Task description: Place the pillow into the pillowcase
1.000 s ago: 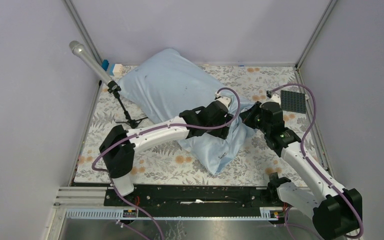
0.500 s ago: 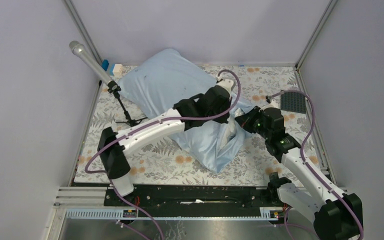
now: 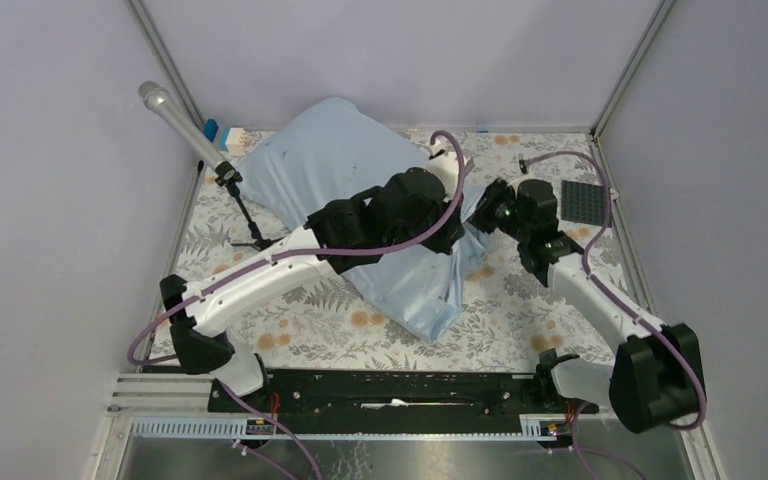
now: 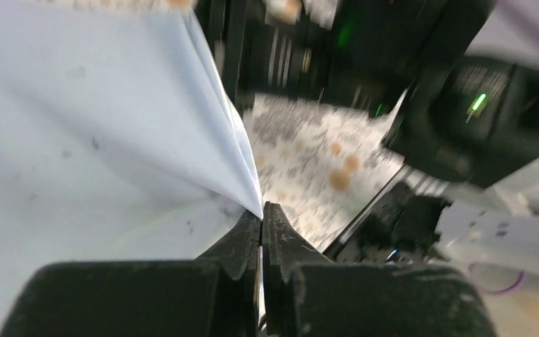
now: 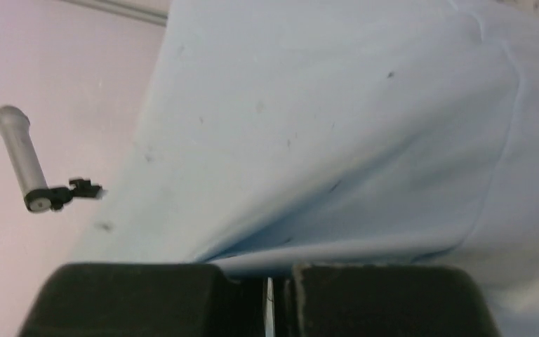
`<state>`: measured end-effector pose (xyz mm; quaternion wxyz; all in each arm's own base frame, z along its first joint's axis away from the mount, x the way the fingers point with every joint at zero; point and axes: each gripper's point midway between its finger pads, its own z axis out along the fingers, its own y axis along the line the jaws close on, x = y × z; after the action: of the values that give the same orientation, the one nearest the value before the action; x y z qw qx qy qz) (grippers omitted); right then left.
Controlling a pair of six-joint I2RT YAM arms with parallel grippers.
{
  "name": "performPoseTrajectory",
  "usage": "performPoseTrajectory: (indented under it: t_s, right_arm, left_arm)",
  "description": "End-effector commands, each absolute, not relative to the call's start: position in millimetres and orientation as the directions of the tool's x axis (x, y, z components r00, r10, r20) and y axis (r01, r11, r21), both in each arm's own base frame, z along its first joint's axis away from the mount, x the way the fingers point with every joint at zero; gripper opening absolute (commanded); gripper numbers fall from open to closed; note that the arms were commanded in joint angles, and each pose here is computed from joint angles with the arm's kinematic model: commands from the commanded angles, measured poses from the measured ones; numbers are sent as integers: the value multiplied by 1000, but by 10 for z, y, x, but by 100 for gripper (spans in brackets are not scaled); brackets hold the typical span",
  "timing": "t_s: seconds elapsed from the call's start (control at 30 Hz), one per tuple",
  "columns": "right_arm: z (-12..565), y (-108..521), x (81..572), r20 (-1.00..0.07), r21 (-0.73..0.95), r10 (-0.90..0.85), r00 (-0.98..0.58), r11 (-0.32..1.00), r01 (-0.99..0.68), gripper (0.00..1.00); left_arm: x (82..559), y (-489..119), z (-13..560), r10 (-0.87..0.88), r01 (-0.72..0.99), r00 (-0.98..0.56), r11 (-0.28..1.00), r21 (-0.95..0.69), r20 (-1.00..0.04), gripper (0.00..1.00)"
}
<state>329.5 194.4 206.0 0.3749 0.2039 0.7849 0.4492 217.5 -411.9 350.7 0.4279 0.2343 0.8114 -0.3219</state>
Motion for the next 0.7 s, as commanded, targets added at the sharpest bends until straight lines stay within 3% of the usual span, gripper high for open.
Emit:
performPoseTrajectory:
  t_s: [0.0, 0.23, 0.5, 0.67]
  right_arm:
    - [2260, 1892, 3808, -468, 841, 694, -547, 540, -36, 0]
    - [1814, 1990, 3819, -415, 855, 680, -604, 519, -4, 2]
    - [1774, 1715, 3519, -559, 722, 573, -599, 692, -12, 40]
    - [1653, 1545, 3196, -586, 649, 509, -630, 760, 10, 53]
  left_arm:
    - [2116, -3799, 3337, 93, 619, -539, 717, -319, -838, 0]
    - [2833, -3275, 2308, 112, 396, -634, 897, -196, -765, 0]
    - [3325, -3170, 1559, 102, 285, -718, 945, -158, -688, 0]
    - [3425, -3267, 1349, 110, 283, -748, 945, -165, -654, 0]
